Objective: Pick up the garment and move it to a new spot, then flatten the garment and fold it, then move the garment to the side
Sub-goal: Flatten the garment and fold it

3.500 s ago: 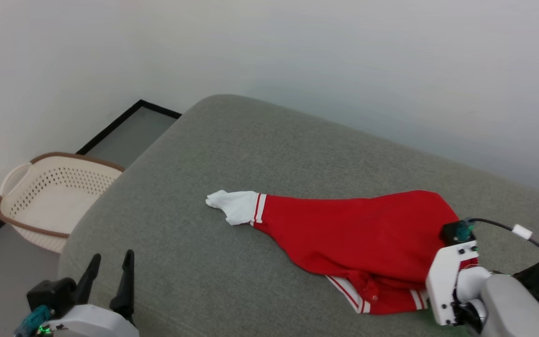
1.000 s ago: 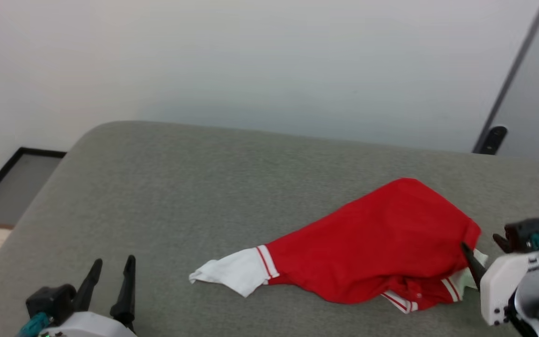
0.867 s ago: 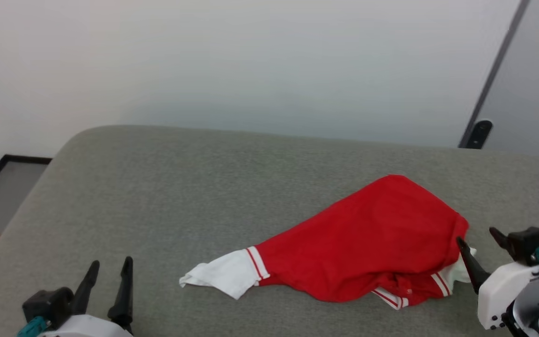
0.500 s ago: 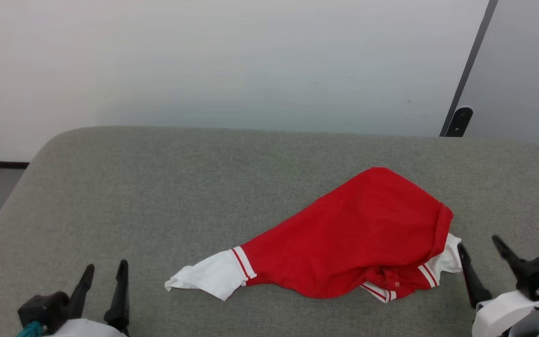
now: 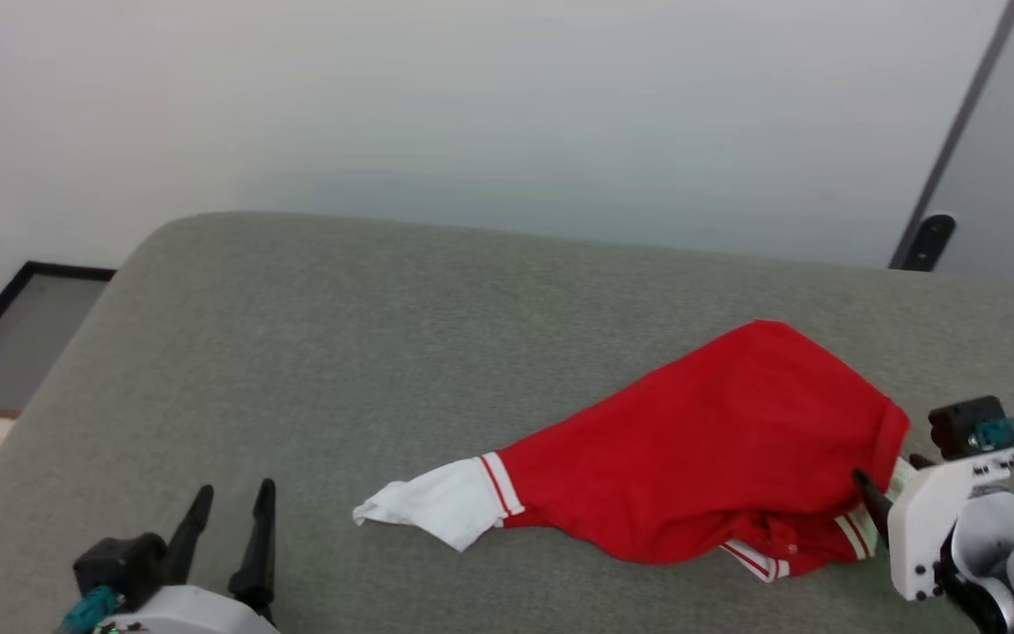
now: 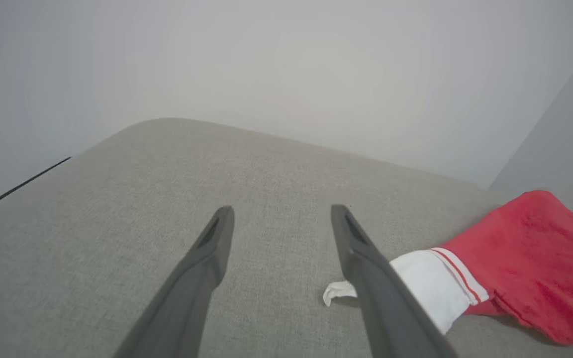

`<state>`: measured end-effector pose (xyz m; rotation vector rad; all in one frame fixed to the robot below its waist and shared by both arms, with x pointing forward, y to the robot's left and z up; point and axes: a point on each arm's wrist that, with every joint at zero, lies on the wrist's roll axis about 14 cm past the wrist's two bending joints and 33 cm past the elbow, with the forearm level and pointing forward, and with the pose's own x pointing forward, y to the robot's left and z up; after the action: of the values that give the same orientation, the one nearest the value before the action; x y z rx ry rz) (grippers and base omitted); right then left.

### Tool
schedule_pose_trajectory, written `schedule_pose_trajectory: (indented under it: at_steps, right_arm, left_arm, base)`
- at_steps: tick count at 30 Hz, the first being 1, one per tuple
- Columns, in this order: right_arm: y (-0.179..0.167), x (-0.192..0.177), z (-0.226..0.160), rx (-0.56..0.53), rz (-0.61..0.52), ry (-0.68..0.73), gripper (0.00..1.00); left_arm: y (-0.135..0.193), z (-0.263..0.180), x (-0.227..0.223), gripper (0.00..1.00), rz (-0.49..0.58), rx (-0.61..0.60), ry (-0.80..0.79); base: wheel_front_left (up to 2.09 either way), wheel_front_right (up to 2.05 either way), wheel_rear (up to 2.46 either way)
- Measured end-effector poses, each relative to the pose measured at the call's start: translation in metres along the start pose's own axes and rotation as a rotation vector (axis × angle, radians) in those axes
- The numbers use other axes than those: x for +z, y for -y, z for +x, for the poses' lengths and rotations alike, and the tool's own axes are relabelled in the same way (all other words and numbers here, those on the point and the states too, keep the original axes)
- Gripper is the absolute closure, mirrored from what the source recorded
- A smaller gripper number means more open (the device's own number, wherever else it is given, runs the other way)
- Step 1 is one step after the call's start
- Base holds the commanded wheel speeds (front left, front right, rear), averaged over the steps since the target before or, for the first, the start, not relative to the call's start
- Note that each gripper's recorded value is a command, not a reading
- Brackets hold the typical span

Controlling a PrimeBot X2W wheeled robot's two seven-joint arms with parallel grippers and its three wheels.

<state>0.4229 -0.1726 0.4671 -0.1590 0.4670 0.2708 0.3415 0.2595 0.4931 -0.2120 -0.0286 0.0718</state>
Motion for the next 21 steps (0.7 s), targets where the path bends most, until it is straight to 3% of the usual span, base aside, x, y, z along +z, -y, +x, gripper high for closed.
schedule_pose_trajectory:
  at_steps: [6, 20, 21]
  right_arm:
    - [-0.01, -0.008, 0.015, 0.037, -0.014, -0.211, 0.0]
    - [-0.036, -0.036, 0.04, 0.072, -0.029, -0.468, 0.0]
    - [-0.037, -0.036, 0.042, 0.073, -0.034, -0.473, 0.2]
  left_arm:
    - [-0.007, -0.008, -0.002, 0.0, -0.008, 0.026, -0.004]
    - [-0.023, -0.017, -0.004, 0.0, -0.019, 0.081, -0.016]
    - [-0.024, -0.017, -0.005, 0.0, -0.019, 0.083, -0.018]
  base:
    - [0.0, 0.0, 0.0]
    - [0.0, 0.0, 0.0]
    - [0.0, 0.0, 0.0]
